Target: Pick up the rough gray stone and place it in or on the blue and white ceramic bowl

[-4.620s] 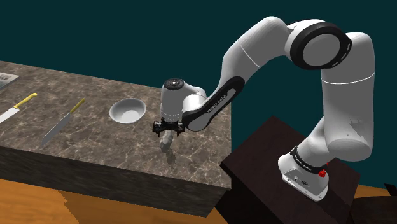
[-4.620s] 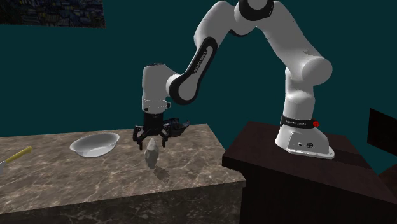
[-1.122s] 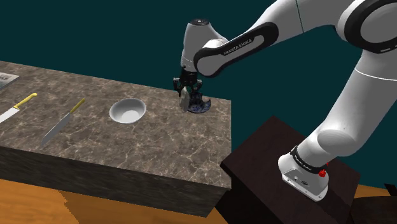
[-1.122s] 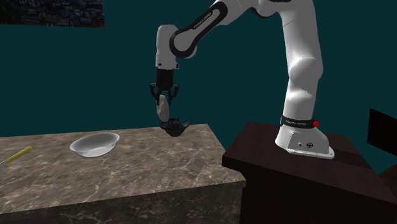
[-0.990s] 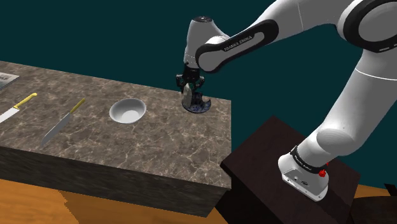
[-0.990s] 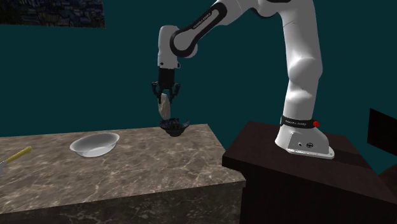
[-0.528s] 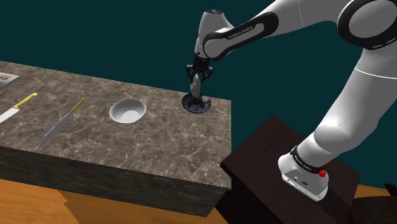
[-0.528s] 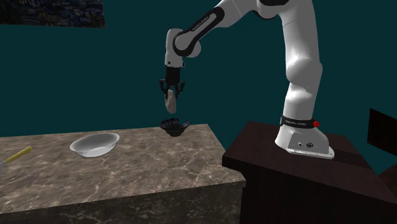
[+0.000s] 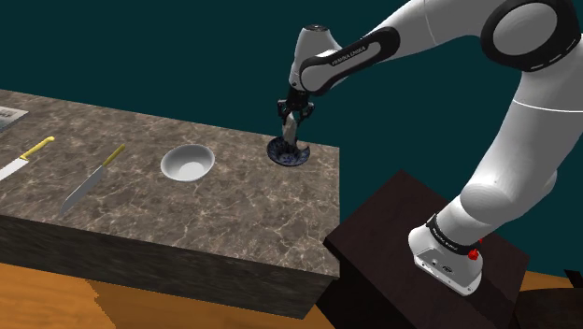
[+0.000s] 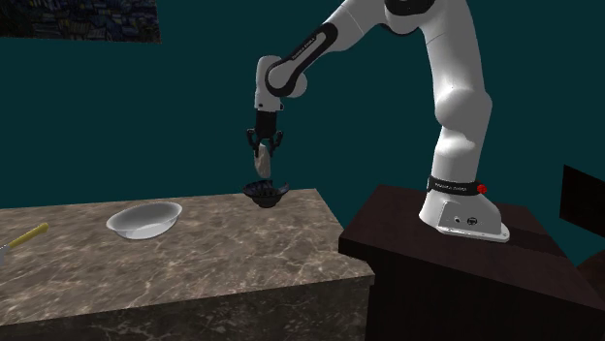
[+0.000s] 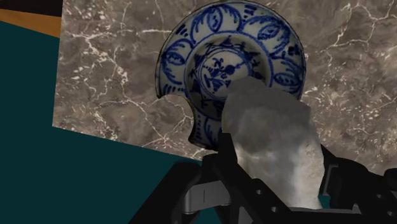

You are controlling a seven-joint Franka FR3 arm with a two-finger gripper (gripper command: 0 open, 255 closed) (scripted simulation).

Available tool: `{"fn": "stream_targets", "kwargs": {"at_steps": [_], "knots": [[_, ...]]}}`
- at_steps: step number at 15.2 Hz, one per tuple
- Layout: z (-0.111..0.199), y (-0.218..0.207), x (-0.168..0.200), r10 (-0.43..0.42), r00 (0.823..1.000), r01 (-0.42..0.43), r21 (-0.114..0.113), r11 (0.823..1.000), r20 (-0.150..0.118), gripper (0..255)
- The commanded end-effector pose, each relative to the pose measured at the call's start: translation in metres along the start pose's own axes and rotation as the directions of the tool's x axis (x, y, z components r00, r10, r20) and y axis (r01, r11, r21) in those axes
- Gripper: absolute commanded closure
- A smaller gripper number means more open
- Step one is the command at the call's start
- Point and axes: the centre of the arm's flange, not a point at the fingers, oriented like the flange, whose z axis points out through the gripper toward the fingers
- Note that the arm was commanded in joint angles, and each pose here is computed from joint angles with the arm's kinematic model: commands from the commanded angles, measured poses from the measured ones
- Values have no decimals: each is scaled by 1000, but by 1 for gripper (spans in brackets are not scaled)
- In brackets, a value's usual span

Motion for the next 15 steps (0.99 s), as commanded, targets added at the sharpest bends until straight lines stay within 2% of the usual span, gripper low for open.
{"fn": "stream_targets", "kwargs": {"at_steps": [1, 10, 15], "knots": [[11, 2, -1, 0, 1000, 0, 1, 1000, -1, 255], [57, 6, -4, 0, 1000, 0, 1, 1000, -1, 255], [57, 6, -4, 0, 1000, 0, 1, 1000, -1, 255]]}}
